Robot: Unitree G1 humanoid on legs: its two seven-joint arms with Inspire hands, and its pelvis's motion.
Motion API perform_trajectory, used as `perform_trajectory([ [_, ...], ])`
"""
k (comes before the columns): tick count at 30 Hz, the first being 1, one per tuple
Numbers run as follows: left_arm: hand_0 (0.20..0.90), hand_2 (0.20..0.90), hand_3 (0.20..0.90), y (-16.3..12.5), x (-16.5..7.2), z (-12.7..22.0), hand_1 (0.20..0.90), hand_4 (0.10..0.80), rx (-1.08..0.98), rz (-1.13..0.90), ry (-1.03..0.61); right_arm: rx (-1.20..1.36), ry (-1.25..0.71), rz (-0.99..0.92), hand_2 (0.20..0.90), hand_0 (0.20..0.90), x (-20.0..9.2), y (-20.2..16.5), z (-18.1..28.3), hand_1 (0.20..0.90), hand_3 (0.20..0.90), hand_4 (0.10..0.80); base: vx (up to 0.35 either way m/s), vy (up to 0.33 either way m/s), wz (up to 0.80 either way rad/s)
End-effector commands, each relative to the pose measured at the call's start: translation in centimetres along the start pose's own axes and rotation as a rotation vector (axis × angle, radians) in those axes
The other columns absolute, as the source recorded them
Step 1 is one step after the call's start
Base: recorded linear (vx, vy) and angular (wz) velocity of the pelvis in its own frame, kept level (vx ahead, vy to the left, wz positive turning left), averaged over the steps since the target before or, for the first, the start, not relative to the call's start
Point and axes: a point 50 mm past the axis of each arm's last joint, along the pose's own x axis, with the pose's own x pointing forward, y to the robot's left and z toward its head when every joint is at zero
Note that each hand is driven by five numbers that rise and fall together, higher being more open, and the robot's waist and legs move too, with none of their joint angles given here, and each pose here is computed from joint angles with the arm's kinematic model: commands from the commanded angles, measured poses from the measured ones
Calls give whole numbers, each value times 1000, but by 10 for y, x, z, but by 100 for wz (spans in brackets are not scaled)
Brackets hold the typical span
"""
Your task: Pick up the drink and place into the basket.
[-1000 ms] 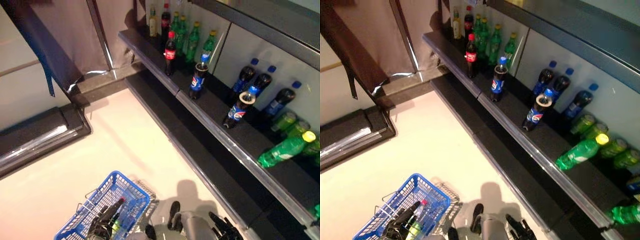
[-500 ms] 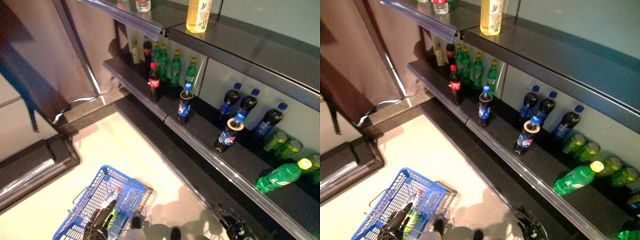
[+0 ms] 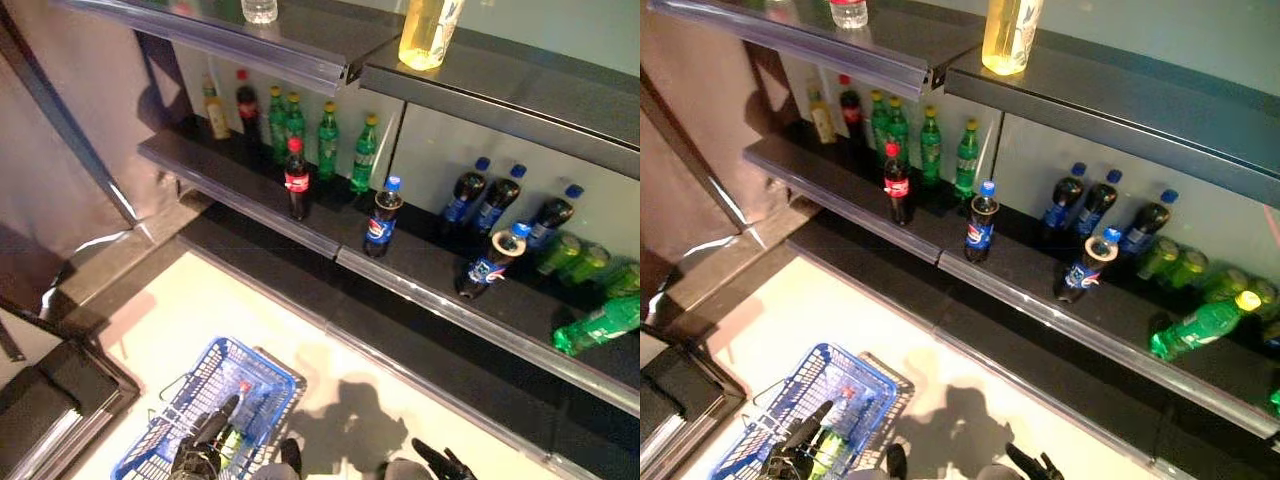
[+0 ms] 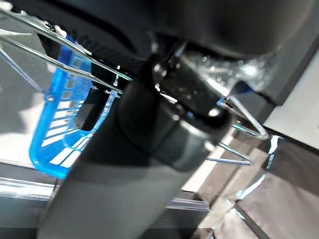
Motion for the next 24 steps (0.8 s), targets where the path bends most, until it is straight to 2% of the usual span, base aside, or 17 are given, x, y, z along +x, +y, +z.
perform_trajectory([
  [1,300,300,200,-54,-4,28,300,100,-109,-276,-177,-71,-123,106,900,900,5,15,35,900,900,800,-31,-25,3],
  [6,300,300,200,-60,-7,12,300,100,-109,-283,-152,-291,-168,245,900,900,-1,44,53,900,900,800,-76,-53,2],
  [8,300,300,200,-58,-9,9,300,100,-109,-275,-143,-371,-183,287,900,900,-5,54,59,900,900,800,-80,-74,-7],
  [10,300,300,200,-45,-12,5,300,100,-132,-249,-115,-560,-220,362,900,900,-14,67,66,900,900,800,-59,42,-5],
  [15,300,300,200,-22,-15,-6,300,100,-123,-207,-100,-806,-302,519,900,900,-25,88,80,900,900,800,81,151,-58],
  [19,300,300,200,-25,-11,-8,300,100,-84,-168,-61,-906,-373,609,900,900,-37,106,83,900,900,800,156,233,-33],
  [24,300,300,200,-31,-4,4,300,100,83,-193,-34,-930,-507,724,900,900,-63,129,92,900,900,800,187,289,-16],
])
